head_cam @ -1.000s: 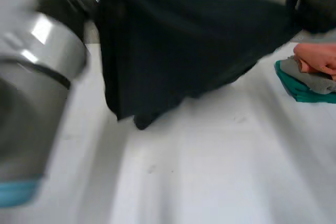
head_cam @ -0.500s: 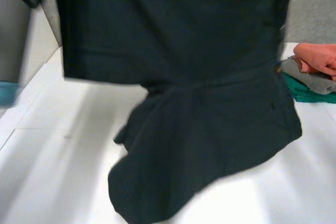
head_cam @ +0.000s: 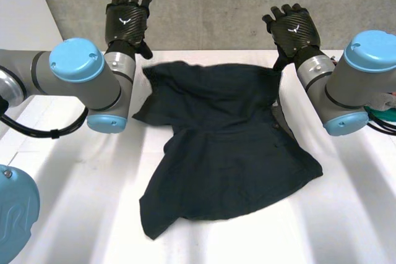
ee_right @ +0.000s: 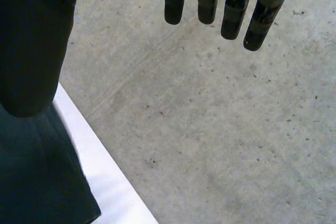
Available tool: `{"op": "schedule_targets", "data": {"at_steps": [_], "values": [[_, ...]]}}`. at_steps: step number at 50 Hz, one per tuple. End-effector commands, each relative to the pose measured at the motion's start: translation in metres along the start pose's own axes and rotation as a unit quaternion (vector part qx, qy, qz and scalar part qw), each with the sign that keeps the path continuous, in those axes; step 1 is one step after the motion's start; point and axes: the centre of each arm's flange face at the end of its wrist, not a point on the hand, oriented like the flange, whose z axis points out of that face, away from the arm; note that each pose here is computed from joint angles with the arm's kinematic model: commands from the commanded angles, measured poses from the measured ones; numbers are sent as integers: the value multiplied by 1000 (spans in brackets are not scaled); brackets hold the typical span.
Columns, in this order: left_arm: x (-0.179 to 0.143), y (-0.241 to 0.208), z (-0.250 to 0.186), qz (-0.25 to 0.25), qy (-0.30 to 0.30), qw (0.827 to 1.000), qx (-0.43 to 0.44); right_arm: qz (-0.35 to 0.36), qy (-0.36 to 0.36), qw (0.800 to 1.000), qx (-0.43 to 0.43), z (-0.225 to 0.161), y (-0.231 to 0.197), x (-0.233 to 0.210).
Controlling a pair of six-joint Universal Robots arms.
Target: Fold the laundry.
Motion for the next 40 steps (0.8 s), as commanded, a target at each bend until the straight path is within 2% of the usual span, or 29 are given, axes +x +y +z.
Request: {"op": "schedule_targets", "data": {"at_steps": [1, 6, 9, 12, 13, 14, 17, 21, 29, 35, 40], "values": [[-3, -31, -30, -1, 9, 1000, -18, -4, -3, 1000, -11, -20, -30, 13], [8, -61, -72, -5, 42, 998, -43, -3, -35, 997, -65, -53, -45, 15], [15, -68, -112, -3, 75, 992, -103, -9, -61, 993, -105, -72, -50, 13], [18, -69, -151, -1, 104, 980, -169, -27, -103, 977, -184, -100, -38, 16], [19, -69, -161, -1, 112, 976, -186, -35, -124, 966, -224, -114, -27, 17], [21, -67, -184, -5, 128, 966, -223, -38, -137, 960, -241, -121, -21, 17], [23, -64, -208, -14, 142, 955, -260, -45, -189, 938, -288, -146, -2, 8], [23, -56, -238, -43, 147, 941, -302, -51, -231, 924, -300, -166, 12, -6], [33, -40, -285, -80, 169, 907, -377, -35, -237, 924, -298, -182, 38, -7], [34, -33, -291, -80, 167, 900, -394, -33, -241, 931, -271, -181, 43, -11], [36, -30, -288, -81, 166, 902, -391, -28, -242, 933, -266, -180, 51, -15]]}}
